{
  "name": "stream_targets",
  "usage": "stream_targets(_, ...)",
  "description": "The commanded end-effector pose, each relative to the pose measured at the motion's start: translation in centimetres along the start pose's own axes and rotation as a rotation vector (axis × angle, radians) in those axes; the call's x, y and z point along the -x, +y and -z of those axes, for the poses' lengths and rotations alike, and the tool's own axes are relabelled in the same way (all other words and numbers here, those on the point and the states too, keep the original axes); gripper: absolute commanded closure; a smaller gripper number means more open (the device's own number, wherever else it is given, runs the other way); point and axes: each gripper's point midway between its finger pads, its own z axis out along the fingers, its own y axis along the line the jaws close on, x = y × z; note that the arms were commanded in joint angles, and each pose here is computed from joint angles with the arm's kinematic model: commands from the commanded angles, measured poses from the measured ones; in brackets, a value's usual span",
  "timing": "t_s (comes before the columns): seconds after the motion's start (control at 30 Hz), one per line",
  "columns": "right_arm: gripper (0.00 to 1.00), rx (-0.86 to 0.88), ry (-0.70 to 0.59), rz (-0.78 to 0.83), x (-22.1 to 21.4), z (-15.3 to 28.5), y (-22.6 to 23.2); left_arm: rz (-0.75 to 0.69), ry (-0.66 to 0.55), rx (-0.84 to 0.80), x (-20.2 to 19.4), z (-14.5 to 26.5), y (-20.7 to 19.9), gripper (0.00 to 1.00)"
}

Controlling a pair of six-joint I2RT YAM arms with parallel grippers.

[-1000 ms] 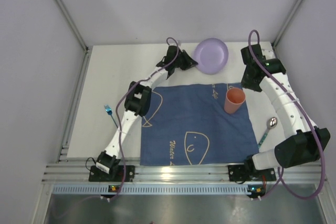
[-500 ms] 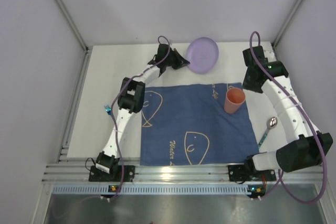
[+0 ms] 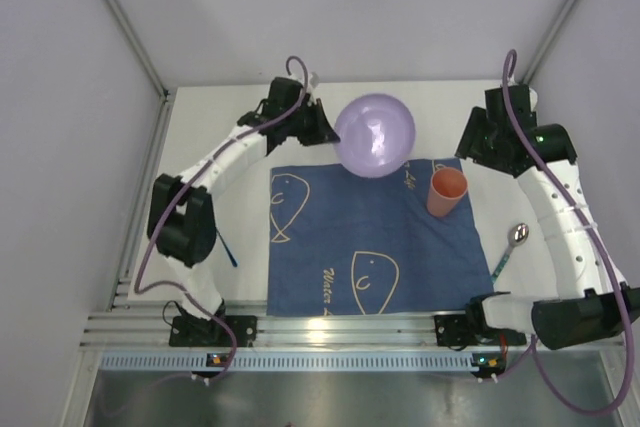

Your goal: Set the dinner table for one person

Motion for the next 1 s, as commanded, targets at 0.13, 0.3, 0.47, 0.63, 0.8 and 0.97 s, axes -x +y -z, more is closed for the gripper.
stream_targets(0.13, 0.31, 0.156, -0.031, -0.074, -1.5, 3.0, 0.7, -0.13, 0.26, 0.172, -16.6, 5.7, 1.8, 1.0)
stream_targets(0.3, 0.3, 0.173, -0.018, -0.091, -3.8, 3.7, -0.2, -0.084, 0.314, 0.238, -21.5, 6.1, 3.1, 1.0)
stream_targets(0.47, 0.3, 0.176, -0.019, -0.1, -5.7, 4.6, -1.4, -0.084, 0.33, 0.28, -23.8, 5.4, 4.0, 1.0)
stream_targets(0.63, 0.3, 0.187, -0.014, -0.102, -7.2, 5.4, -2.1, -0.039, 0.268, 0.315, -22.5, 7.1, 3.2, 0.42)
stream_targets(0.8, 0.3, 0.191, -0.009, -0.11, -8.3, 5.6, -2.6, 0.029, 0.009, 0.637, -16.9, 14.6, 7.7, 0.02)
stream_targets(0.97, 0.29, 0.202, -0.002, -0.114, -9.1, 5.6, -2.6, 0.279, -0.065, 0.87, -16.4, 23.3, 16.8, 0.02)
